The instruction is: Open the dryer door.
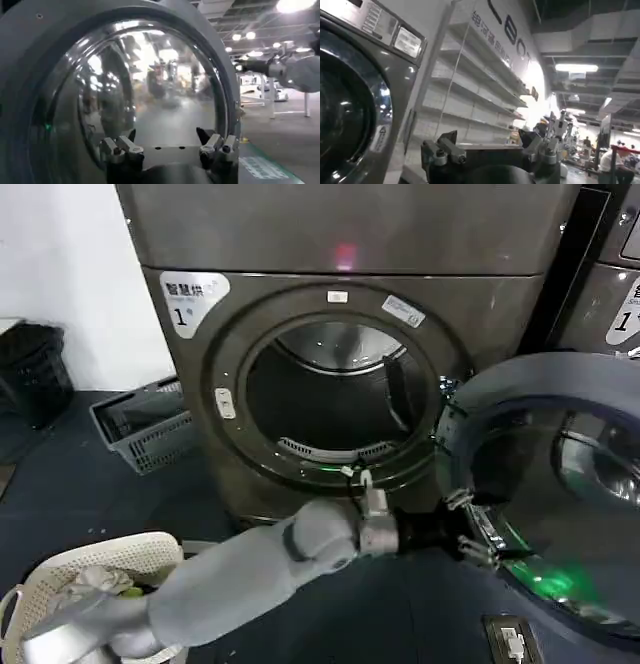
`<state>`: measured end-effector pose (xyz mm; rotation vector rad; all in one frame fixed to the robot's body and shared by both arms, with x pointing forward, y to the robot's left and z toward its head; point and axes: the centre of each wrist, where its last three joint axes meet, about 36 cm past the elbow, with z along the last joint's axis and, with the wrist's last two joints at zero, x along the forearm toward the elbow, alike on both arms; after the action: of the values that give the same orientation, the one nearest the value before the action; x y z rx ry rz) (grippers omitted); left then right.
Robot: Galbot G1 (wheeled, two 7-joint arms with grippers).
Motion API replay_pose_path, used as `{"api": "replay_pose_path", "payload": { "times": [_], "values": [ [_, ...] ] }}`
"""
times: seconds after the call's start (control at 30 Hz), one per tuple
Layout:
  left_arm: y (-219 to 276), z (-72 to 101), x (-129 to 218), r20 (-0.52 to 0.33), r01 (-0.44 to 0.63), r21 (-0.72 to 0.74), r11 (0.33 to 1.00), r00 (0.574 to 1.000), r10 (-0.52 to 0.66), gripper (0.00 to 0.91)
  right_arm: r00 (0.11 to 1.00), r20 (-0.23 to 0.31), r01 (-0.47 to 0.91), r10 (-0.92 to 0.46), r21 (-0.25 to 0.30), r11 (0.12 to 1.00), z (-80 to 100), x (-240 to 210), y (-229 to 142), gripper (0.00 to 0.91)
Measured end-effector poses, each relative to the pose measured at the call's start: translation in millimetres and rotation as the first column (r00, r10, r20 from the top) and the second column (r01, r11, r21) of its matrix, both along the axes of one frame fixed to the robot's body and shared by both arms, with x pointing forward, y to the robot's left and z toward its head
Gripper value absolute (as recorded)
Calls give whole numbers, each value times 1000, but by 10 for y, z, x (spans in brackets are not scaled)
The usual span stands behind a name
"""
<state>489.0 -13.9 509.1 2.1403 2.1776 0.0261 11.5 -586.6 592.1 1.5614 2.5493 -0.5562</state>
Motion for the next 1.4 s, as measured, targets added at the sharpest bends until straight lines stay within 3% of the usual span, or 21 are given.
{"api": "replay_pose_path", "payload": {
  "times": [1.0,1.4],
  "values": [
    [-543,121,60,16,-71,-81,994,997,73,907,1000,3,11,-11,-25,1000,93,-93,39,907],
    [-266,-23,16,49,-61,-226,972,996,74,907,999,22,40,-39,-57,998,119,-185,-9,907]
  ]
}}
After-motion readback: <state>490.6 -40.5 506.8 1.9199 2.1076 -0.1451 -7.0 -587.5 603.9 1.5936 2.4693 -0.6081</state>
